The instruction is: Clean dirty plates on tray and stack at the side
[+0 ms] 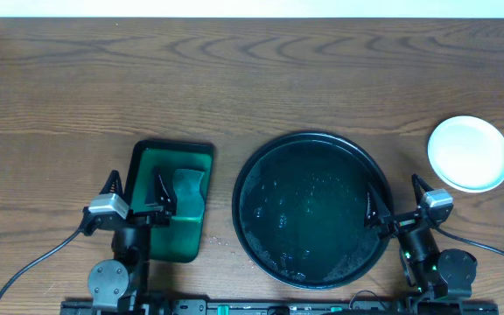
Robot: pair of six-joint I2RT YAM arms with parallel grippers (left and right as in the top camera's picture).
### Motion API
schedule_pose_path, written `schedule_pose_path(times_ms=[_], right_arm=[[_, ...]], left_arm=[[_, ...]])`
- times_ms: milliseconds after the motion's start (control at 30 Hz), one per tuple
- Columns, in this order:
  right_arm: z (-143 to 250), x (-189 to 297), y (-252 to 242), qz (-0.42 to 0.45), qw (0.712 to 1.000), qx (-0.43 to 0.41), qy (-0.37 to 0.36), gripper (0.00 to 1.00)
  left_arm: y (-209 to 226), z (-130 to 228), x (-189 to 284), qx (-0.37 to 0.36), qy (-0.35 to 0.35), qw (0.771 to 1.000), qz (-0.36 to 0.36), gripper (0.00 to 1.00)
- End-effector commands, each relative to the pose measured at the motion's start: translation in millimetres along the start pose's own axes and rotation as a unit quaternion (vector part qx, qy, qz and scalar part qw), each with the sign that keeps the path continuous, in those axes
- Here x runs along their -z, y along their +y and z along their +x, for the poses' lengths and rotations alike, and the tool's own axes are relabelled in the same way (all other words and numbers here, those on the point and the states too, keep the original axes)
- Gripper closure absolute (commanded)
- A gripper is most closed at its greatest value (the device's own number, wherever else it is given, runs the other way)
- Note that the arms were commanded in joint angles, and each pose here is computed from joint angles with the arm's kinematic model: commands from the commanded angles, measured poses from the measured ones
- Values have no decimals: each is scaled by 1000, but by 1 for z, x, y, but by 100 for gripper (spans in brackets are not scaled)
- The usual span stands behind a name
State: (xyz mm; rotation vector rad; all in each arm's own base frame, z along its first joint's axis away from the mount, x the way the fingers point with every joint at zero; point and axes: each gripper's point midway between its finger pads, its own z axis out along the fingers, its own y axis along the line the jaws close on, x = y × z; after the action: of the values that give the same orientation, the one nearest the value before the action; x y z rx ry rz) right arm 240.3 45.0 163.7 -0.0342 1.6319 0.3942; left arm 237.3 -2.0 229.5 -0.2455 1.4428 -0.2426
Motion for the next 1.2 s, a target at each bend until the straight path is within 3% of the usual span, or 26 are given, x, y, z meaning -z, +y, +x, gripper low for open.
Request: schedule_pose_path(times_ms=[0,533,733,1167], right_arm=[[1,0,2,-3,1000,-5,1,1],[1,0,2,-3,1000,-5,1,1],[1,0,2,-3,1000,-5,1,1],[1,0,2,-3,1000,-5,1,1]], left_arm=[[1,9,-2,6,0,1000,10,18],[19,33,-5,9,15,1000,-12,18],[37,86,4,6,123,991,-51,18],[38,86,4,3,123,991,-52,18]])
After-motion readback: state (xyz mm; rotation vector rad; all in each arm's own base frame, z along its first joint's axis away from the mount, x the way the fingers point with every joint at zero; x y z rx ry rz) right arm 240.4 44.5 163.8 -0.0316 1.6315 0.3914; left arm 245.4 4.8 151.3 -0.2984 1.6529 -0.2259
